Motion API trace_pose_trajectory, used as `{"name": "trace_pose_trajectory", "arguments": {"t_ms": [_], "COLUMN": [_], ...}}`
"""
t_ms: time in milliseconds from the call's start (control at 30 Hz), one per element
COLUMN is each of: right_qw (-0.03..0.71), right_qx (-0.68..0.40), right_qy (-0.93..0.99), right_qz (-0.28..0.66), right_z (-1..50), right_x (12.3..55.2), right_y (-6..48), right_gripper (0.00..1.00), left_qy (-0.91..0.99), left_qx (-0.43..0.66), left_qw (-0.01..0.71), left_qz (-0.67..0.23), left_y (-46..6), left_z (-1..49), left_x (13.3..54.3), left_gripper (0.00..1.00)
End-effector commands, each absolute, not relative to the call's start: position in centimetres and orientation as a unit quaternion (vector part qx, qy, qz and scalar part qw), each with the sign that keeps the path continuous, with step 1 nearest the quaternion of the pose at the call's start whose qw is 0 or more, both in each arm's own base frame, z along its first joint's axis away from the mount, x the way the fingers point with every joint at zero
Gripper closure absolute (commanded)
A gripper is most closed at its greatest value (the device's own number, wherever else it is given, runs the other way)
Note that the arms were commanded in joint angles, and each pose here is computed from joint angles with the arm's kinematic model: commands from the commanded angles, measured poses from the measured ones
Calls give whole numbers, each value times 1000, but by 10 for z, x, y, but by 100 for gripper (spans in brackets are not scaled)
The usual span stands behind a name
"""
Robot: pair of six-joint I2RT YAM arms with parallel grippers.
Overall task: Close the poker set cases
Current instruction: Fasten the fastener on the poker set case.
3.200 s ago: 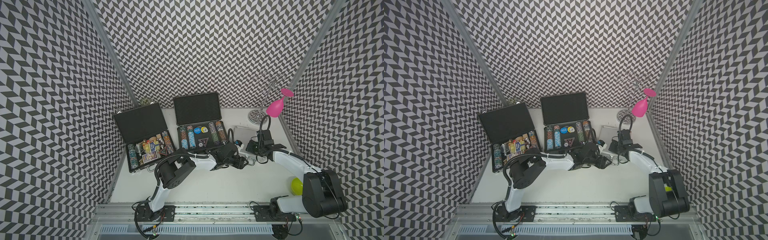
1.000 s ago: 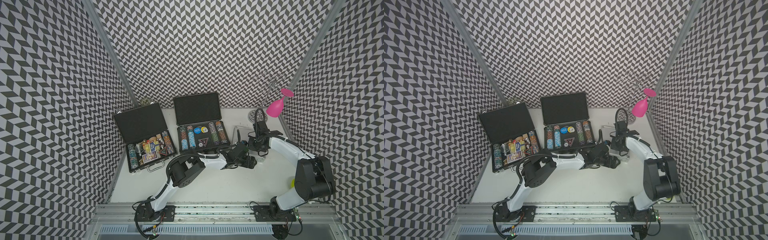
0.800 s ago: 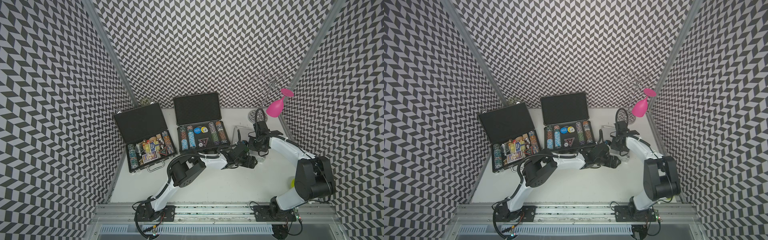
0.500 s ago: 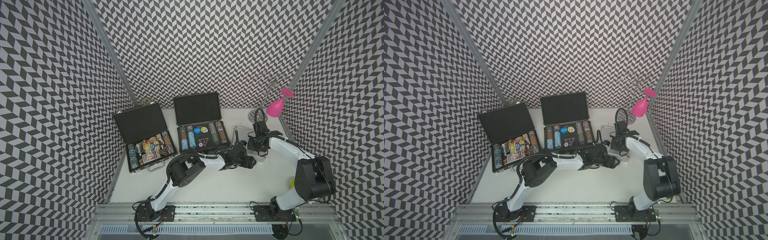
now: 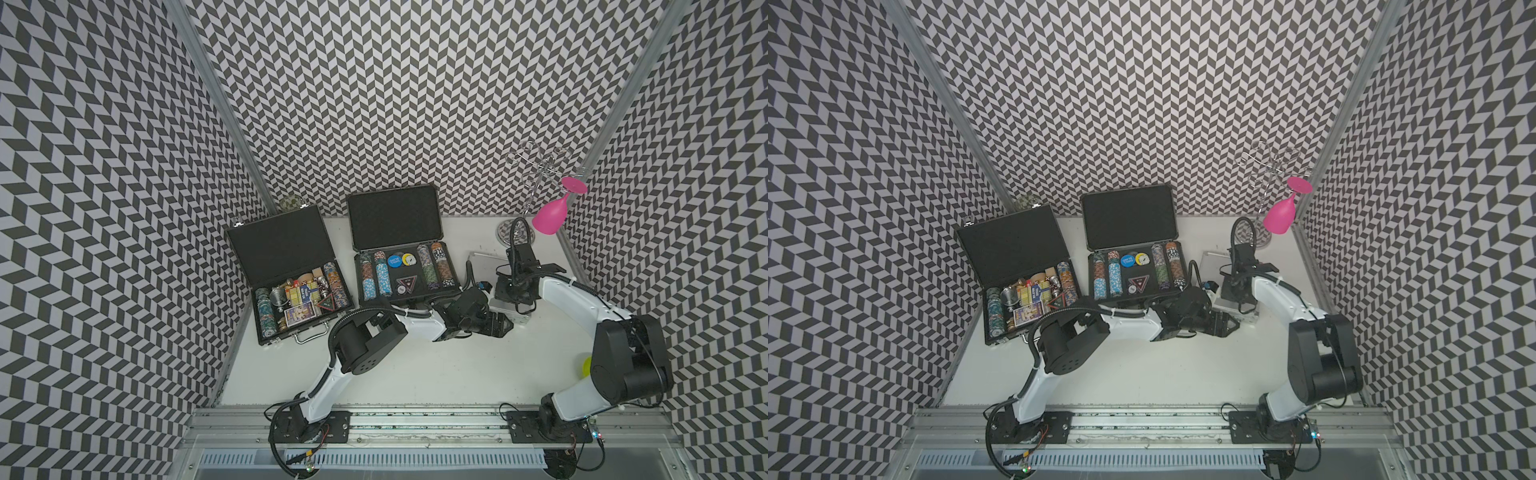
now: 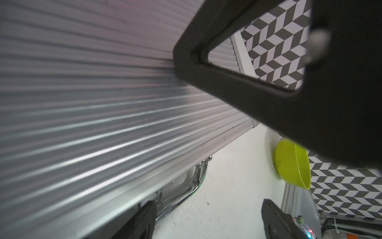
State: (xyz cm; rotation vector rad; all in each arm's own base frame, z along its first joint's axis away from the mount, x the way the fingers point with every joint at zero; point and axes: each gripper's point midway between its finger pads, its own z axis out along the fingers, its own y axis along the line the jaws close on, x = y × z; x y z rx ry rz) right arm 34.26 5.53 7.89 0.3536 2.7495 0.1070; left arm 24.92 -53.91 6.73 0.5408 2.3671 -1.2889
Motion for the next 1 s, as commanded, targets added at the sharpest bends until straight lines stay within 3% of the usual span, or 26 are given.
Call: {"name": "trace_pose_trajectory", "arguments": {"t_ms": [0,500,967], "right_qw": [106,109,112], "right_qx": [121,120,120], "right_qy": [987,986,986], "right_qz": [27,31,40], "right_z": [47,50,51], "right_x": [308,312,317], "right_y": [56,58,61], "right_gripper": [100,100,100], "left_qy": [840,869,875], "left_qx": [192,162,187], "left_qw": [191,274,224], "left_qz": [-470,-379,-387], "left_y": [-546,-483,-490], "left_z": [75,100,56], "left_x": [247,264,259], "left_gripper": [17,21,14]}}
